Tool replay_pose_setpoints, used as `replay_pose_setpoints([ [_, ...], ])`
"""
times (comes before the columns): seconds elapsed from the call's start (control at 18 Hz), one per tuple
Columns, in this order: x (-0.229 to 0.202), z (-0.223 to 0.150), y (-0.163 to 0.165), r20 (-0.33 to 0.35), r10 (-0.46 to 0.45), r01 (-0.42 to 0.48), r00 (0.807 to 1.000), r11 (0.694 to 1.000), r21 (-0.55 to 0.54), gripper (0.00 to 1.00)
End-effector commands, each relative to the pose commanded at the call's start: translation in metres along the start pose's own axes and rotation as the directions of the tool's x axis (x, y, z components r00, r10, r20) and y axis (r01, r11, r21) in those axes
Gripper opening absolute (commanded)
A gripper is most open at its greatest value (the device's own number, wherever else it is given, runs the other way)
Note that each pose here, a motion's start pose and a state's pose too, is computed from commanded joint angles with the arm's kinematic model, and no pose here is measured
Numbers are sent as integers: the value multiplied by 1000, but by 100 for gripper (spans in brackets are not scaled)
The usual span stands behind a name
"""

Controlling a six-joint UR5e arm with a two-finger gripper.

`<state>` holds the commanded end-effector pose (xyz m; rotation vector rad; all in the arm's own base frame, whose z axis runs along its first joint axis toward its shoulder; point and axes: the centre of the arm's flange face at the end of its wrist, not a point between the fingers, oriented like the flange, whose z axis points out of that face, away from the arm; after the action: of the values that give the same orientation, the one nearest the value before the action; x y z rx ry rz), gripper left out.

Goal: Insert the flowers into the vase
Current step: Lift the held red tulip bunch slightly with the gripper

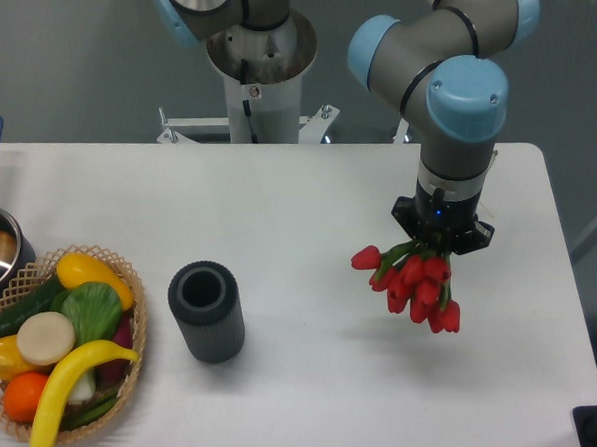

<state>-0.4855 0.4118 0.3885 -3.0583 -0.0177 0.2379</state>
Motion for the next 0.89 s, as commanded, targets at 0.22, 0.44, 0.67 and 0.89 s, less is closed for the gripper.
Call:
replay_pose_setpoints([
  [0.22,2,-24,-14,-8,-13,14,1000,995,102,0],
  [0.44,15,-52,-24,-33,-38,45,999,974,223,0],
  [0.67,29,-86,-37,-53,-62,78,997,906,415,0],
  [0.89,39,-96,-48,-94,-61,104,994,816,569,0],
])
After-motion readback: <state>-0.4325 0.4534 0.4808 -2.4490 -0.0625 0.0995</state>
